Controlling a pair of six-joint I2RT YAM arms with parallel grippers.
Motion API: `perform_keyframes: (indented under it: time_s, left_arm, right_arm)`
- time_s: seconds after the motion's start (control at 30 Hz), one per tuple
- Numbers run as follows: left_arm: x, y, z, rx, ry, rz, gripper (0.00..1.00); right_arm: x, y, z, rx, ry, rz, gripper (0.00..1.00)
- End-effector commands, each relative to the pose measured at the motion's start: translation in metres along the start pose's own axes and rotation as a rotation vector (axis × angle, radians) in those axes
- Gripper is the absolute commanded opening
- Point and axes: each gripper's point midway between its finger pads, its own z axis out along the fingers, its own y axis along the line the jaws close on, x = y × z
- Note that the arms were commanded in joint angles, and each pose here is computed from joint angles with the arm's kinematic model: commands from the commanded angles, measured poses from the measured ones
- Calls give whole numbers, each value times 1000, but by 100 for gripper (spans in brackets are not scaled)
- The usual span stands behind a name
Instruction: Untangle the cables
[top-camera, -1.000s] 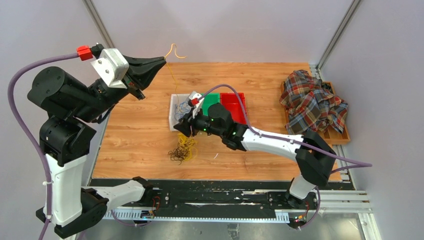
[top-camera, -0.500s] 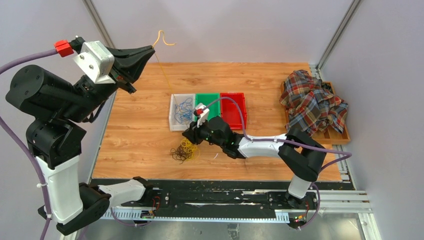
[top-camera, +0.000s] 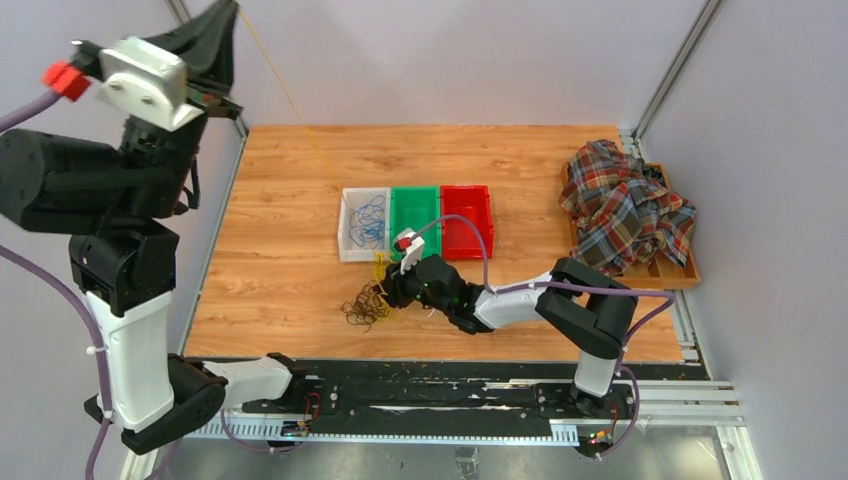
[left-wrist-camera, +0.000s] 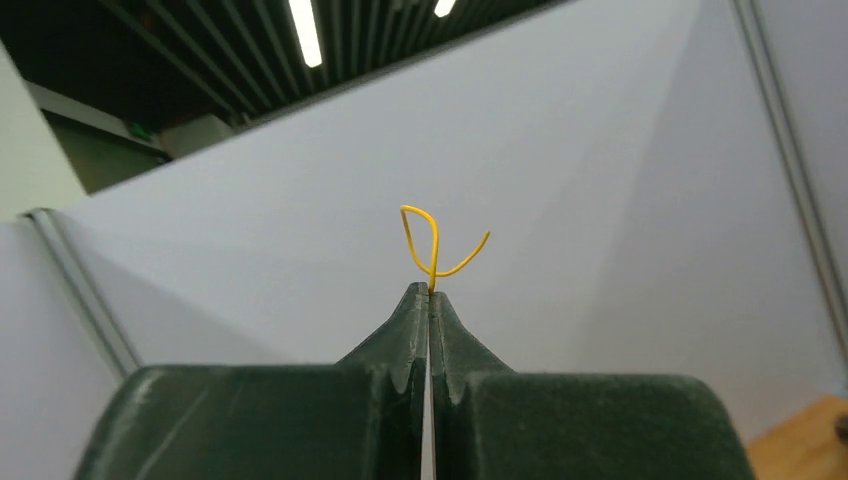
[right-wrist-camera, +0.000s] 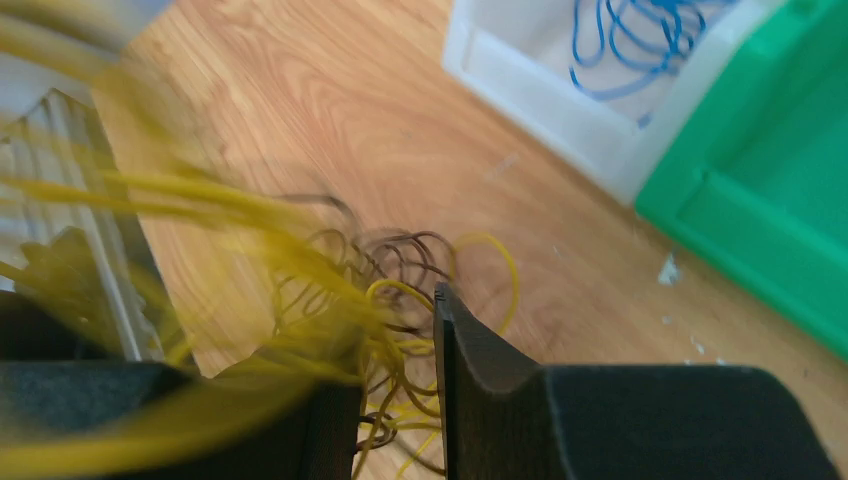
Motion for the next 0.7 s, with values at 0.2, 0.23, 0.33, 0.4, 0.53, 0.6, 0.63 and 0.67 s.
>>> perform_keyframes:
  time_s: [0.2, 0.23, 0.33, 0.4, 0.53, 0.6, 0.63, 0.67]
  left_arm:
    - [-117, 88, -39, -353, -361, 83, 0]
    - [-112, 82, -37, -320, -341, 88, 0]
    - [-91, 64, -37, -242, -273, 70, 0]
    - [-76, 55, -40, -214, -227, 76, 0]
    - [-34, 39, -52, -162, -74, 120, 0]
    - [-4, 23, -61, -97, 29, 135, 0]
    - [16, 11, -67, -58, 84, 137, 0]
    - [38, -3, -75, -6, 149, 144, 0]
  right_arm:
    - [59, -24, -19, 103, 154, 22, 32]
    - [57, -24, -20, 103, 149, 20, 32]
    - [45, -25, -25, 120, 134, 2, 29]
    - [35, -29, -32, 141, 119, -1, 21]
    - [7, -39, -51, 171, 56, 10, 16]
    - [-10, -41, -62, 182, 27, 0, 17]
    - [-14, -42, -67, 186, 27, -5, 15]
    - [-19, -42, -72, 185, 21, -10, 12]
